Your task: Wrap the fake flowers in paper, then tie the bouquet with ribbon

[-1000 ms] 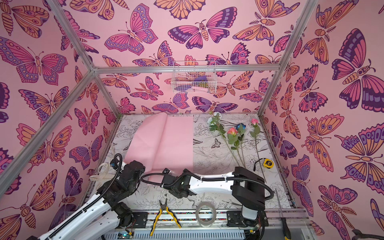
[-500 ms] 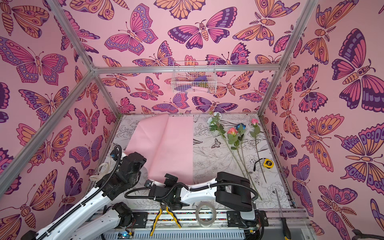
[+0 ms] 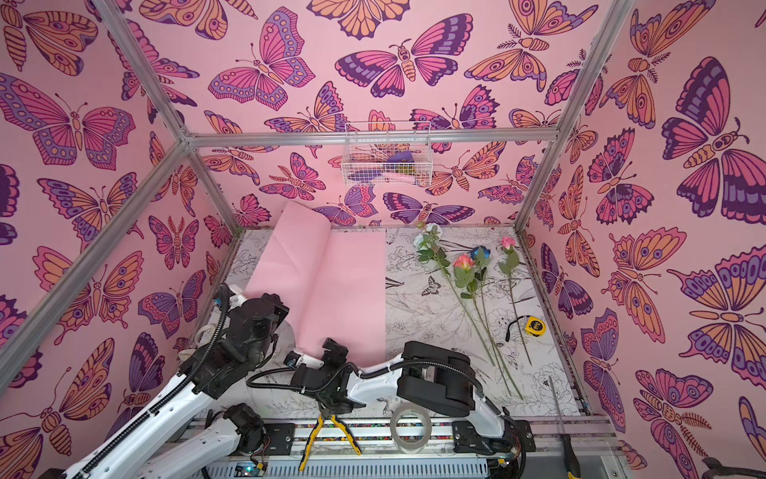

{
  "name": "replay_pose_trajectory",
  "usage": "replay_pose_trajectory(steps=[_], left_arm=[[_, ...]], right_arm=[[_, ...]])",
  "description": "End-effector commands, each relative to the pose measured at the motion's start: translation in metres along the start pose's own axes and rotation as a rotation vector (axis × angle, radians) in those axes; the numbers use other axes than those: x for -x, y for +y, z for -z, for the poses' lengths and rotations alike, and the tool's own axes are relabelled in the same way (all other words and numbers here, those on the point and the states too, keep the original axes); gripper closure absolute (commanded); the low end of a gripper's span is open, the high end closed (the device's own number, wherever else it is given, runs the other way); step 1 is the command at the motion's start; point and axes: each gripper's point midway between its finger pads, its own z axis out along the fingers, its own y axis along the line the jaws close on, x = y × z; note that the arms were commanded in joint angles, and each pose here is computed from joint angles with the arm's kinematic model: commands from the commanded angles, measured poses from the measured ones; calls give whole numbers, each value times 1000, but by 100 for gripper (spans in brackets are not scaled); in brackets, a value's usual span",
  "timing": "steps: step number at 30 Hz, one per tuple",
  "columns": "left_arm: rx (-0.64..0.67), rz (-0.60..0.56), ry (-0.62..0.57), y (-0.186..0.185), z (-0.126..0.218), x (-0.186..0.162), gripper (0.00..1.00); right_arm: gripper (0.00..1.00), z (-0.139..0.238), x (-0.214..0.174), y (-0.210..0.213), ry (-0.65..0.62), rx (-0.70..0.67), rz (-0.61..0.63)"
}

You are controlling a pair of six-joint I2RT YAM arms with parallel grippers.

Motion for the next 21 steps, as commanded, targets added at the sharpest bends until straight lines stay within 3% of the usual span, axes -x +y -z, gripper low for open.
replay_pose_trajectory(steps=[1, 6, 10, 14, 21], left_arm=[[20, -16, -11, 9, 1, 4, 100], [49, -18, 15, 23, 0, -2, 100], [74, -8, 32, 37, -2, -11, 100], [105, -14, 40, 53, -5, -19, 100], [165, -2, 128, 74, -15, -55, 100]], right_arm=[[28, -11, -25, -29, 85, -76, 21], [61, -16, -64, -54, 209, -56, 66], [81, -12, -94, -76, 305, -51, 90], [86, 5, -119, -99, 387, -56, 90], [86, 33, -162, -134, 500, -112, 41]])
